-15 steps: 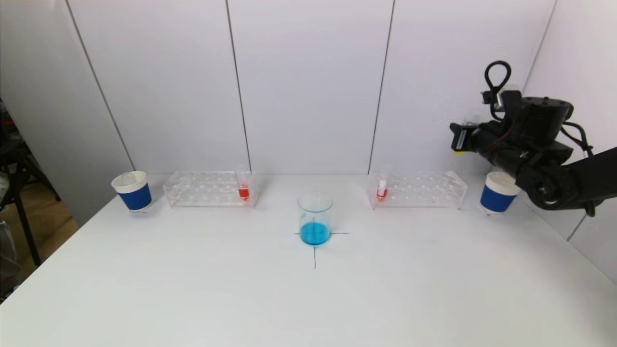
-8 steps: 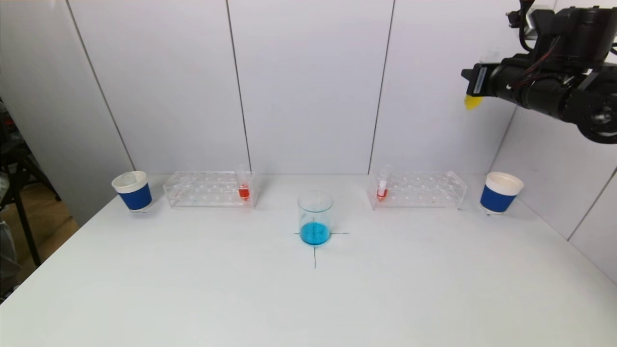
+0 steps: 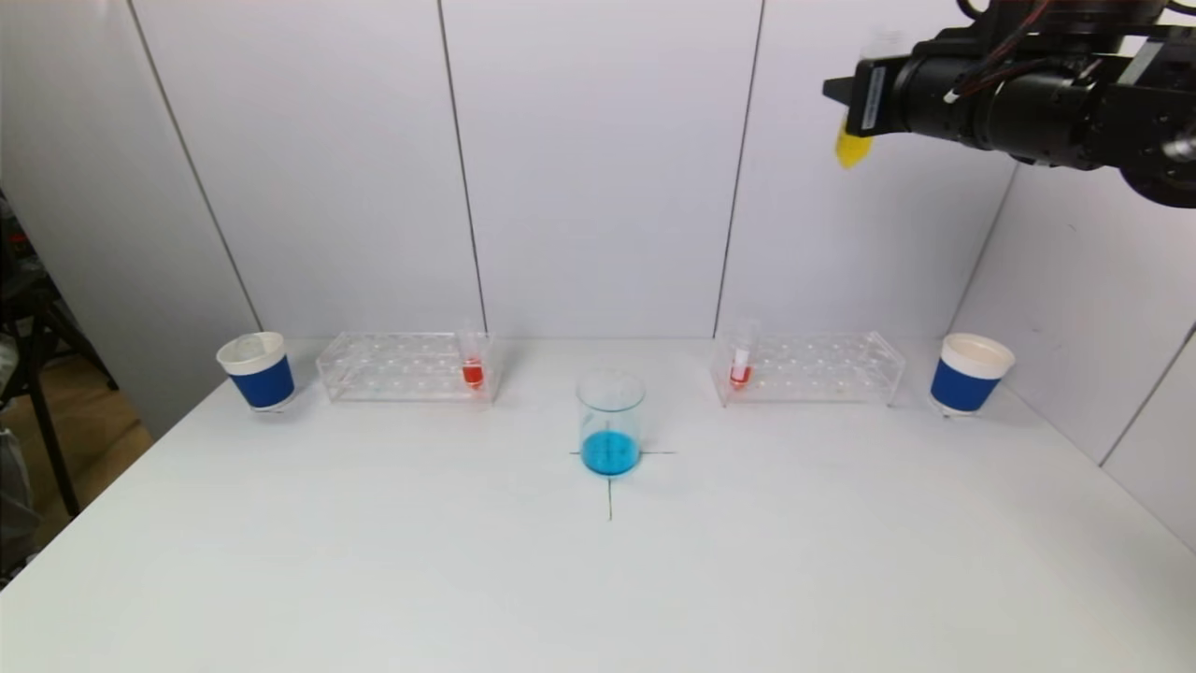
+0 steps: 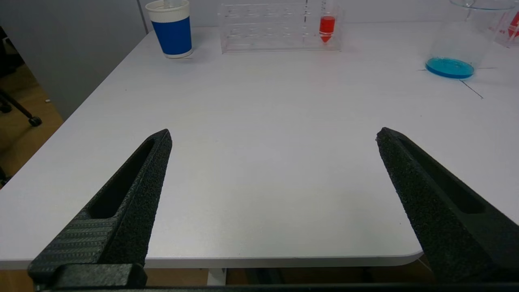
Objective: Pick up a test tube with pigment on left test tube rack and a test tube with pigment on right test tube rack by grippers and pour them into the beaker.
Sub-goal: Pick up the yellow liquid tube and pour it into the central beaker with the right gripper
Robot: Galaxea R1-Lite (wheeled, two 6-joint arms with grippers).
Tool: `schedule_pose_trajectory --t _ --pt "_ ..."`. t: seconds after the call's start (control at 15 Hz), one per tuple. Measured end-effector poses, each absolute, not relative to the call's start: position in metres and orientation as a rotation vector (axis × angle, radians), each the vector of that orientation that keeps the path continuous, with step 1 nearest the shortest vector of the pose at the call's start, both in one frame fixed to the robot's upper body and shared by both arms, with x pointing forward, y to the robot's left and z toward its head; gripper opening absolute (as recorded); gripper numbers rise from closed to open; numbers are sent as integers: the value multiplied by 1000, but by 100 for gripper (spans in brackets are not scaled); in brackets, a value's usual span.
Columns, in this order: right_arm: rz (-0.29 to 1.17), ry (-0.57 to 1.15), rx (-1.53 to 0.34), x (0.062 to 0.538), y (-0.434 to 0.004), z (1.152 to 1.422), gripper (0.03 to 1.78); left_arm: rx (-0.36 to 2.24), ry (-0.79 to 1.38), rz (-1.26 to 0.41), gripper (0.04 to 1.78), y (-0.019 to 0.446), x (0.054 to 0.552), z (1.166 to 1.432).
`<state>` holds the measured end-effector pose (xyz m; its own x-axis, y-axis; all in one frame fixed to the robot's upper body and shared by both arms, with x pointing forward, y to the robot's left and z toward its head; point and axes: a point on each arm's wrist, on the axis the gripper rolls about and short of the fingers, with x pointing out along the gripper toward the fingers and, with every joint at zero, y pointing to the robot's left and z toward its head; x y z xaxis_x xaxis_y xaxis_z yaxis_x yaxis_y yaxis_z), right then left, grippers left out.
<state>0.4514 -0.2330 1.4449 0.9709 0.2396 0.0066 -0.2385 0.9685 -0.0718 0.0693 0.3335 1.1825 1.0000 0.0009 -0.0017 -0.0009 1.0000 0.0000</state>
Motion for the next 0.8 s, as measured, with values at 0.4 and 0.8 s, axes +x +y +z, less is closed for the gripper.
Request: schedule_pose_trajectory --t 0.4,0.8 --pt "581 -122 -274 460 -177 1407 56 0 2 1 176 333 69 1183" --pt "850 -166 -563 479 -151 1344 56 0 2 1 176 333 69 1183"
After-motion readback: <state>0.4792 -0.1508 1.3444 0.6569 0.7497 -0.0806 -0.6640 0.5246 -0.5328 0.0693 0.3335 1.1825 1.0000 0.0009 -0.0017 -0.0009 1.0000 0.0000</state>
